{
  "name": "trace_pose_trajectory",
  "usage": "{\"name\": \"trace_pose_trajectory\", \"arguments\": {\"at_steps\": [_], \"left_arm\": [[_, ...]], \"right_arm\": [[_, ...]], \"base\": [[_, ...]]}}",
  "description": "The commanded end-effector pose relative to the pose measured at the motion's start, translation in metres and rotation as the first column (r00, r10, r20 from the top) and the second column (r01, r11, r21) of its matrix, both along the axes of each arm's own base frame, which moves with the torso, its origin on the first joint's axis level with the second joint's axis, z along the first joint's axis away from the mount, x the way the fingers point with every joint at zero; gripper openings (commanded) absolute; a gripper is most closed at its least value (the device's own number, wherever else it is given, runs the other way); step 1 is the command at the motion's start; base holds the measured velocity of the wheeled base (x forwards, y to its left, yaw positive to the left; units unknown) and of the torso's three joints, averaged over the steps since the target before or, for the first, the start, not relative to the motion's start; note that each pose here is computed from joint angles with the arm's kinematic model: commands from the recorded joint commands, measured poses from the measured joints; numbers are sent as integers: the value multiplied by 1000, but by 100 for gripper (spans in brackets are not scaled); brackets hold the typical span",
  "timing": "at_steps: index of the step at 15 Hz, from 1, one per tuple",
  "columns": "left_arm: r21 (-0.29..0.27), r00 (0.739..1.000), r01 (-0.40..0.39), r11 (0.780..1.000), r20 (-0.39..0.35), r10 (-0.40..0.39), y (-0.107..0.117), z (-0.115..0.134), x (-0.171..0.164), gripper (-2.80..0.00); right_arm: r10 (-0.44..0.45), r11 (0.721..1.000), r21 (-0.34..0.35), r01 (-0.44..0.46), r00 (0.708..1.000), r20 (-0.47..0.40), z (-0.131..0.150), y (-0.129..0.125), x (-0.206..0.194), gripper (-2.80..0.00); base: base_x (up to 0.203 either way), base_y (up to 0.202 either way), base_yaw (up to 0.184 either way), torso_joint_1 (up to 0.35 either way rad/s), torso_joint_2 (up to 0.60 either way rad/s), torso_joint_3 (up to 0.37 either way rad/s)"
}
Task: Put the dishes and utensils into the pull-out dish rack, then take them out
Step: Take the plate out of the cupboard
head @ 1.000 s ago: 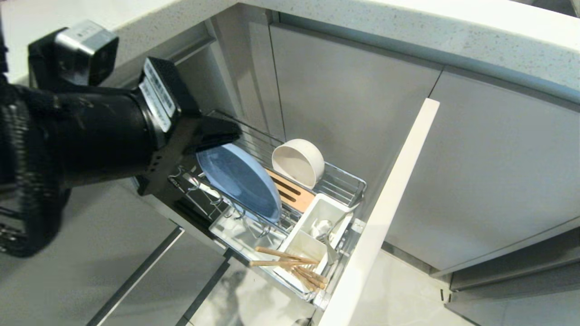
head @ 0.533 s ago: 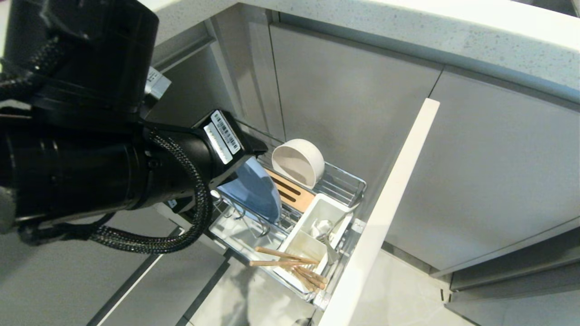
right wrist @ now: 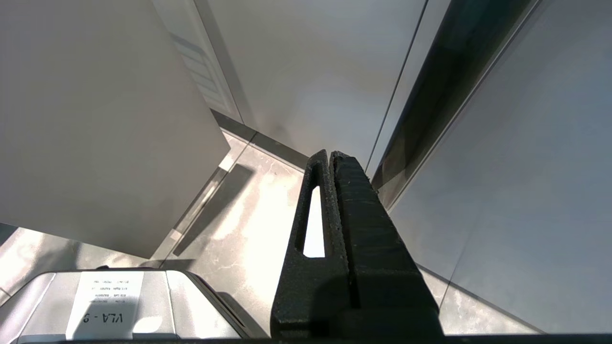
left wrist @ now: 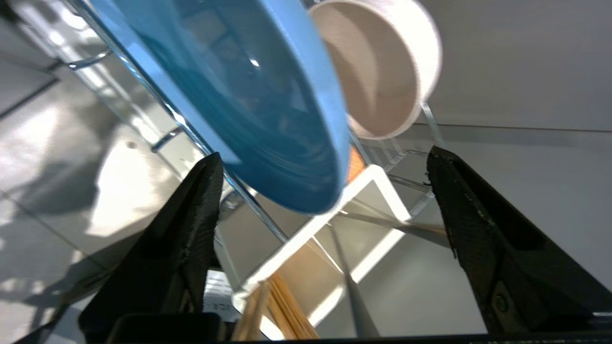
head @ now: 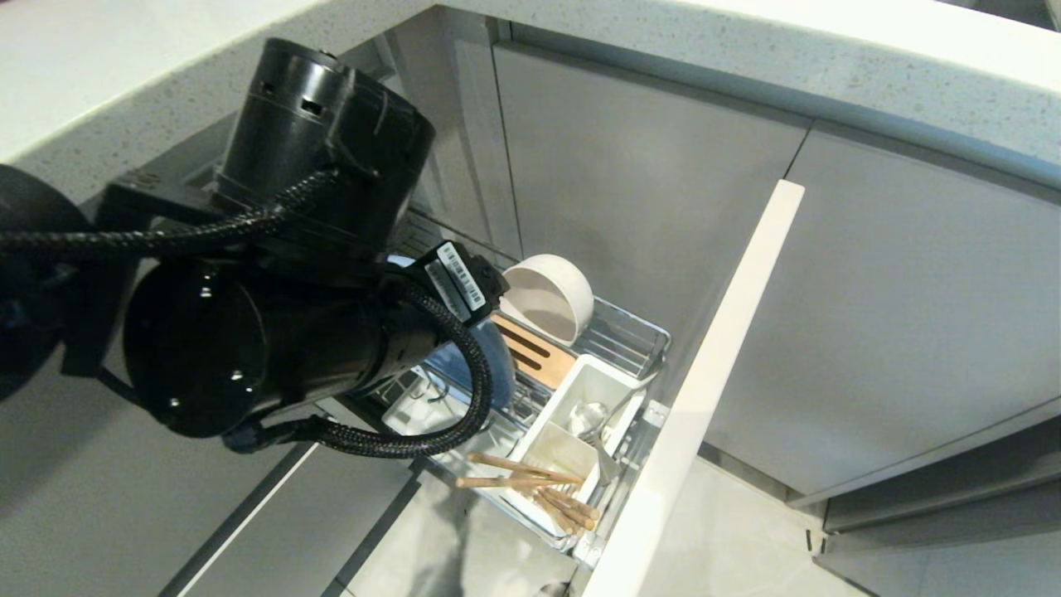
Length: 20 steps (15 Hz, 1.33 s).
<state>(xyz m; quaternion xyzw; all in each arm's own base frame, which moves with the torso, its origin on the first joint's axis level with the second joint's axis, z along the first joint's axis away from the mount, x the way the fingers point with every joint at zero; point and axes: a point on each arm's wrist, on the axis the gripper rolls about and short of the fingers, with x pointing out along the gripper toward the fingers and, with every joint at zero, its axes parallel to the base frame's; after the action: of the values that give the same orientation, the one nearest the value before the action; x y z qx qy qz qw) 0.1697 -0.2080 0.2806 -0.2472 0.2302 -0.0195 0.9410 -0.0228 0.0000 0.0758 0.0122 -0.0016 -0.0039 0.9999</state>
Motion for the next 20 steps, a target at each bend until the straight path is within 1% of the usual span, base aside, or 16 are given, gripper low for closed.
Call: {"name": "trace_pose_trajectory", "arguments": {"at_steps": [1,3,7,12,17,18,20], "left_arm": [[45,999,-28,999,-20,29,-9,-14,10,0],[70,997,-70,995,-18,72,-10,-19,19,0],[73,993,-119,990,-17,121,-8,-23,34,0],[55,992,-126,991,-4,126,-13,-26,41,0],[57,992,-128,990,-2,129,-17,-29,46,0],[57,992,-128,990,-2,128,-17,-29,46,-280],[59,992,-125,990,-2,126,-17,-29,46,-280]], "right_arm": [[0,1000,0,0,1000,1,0,0,0,-280],[0,1000,0,0,1000,3,0,0,0,-280],[0,1000,0,0,1000,2,0,0,0,-280],[0,1000,1,0,1000,3,0,0,0,-280],[0,1000,1,0,1000,3,0,0,0,-280],[0,1000,0,0,1000,3,0,0,0,-280],[0,1000,0,0,1000,3,0,0,0,-280]], "base": [[0,0,0,0,0,0],[0,0,0,0,0,0],[0,0,0,0,0,0],[0,0,0,0,0,0],[0,0,0,0,0,0],[0,0,0,0,0,0],[0,0,0,0,0,0]]}}
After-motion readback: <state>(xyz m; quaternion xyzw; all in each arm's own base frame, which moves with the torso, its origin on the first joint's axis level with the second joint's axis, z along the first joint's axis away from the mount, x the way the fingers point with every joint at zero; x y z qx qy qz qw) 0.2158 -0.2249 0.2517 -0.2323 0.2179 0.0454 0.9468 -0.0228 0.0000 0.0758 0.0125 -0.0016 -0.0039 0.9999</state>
